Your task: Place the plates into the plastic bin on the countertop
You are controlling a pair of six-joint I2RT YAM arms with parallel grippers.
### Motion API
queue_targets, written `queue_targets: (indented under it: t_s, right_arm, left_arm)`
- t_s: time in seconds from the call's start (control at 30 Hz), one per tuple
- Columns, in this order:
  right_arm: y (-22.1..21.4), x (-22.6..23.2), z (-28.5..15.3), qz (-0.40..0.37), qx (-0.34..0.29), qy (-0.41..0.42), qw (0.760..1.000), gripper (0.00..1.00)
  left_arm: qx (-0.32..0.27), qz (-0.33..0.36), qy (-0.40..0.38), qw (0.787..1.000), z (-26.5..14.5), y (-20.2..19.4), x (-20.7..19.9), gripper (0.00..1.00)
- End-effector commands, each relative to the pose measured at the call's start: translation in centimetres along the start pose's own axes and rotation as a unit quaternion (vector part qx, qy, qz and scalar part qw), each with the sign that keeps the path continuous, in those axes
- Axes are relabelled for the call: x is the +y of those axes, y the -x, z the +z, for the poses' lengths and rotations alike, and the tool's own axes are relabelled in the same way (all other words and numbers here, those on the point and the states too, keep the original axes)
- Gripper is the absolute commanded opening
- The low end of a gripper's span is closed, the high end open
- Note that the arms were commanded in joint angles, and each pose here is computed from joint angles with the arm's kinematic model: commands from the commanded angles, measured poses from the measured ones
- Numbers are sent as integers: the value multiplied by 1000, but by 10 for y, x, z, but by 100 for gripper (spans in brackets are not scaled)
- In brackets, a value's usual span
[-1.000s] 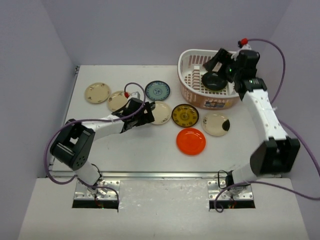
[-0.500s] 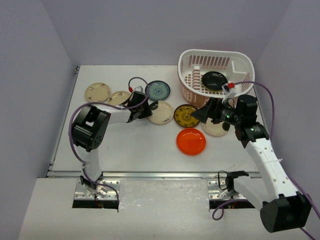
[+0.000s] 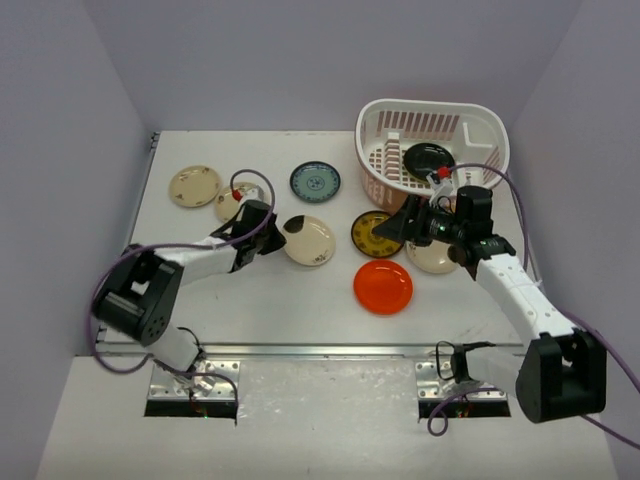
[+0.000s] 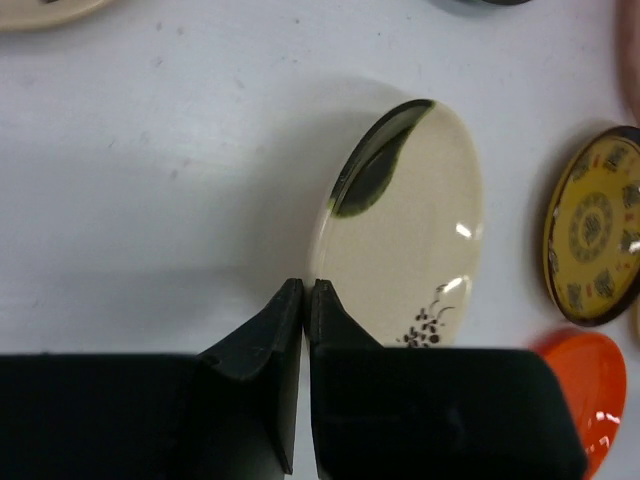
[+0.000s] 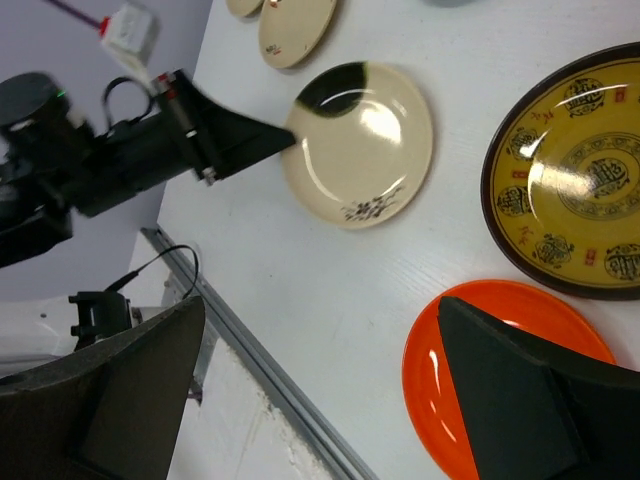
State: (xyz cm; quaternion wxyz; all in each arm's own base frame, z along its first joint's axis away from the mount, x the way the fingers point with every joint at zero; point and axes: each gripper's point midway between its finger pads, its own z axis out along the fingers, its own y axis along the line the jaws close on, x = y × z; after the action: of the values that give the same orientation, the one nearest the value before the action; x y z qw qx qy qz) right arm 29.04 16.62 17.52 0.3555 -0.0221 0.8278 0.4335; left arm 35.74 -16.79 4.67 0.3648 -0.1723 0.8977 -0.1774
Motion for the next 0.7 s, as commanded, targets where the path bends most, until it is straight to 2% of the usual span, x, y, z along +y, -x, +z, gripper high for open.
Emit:
queue_targets:
  t_s: [0.0, 0.1, 0.2, 0.4, 0.5, 0.57, 0.6, 0.63, 0.67]
  right_arm:
    - [11, 10, 25, -14, 15, 65, 998, 99]
    - [2, 15, 52, -18, 53, 83, 995, 97]
    - [-9, 4, 74, -15, 79, 63, 995, 95]
    - [-28, 5, 91, -5, 106, 77, 991, 82]
    - [-31, 6, 93, -2, 109, 81, 991, 62]
    - [-30, 12, 92, 3, 109, 95, 989, 6]
    - [-29, 14, 91, 3, 107, 97, 990, 0]
    - [-28, 15, 89, 3, 103, 97, 990, 0]
    - [-25, 15, 88, 5, 98, 90, 991, 0]
  left_arm:
    - [-50, -28, -84, 995, -53, 22, -30, 0]
    - [-32, -28, -154, 987, -79, 14, -51, 0]
    - [-14, -22, -210, 977, -99, 7, -70, 0]
    - [12, -22, -302, 953, -130, -5, -95, 0]
    - [11, -25, -320, 947, -135, -5, -99, 0]
    - [12, -25, -326, 945, -137, -5, -102, 0]
    - [9, -26, -325, 945, -136, -3, -102, 0]
    - [6, -27, -322, 946, -134, -1, -102, 0]
    - [3, -31, -298, 954, -130, 0, -95, 30]
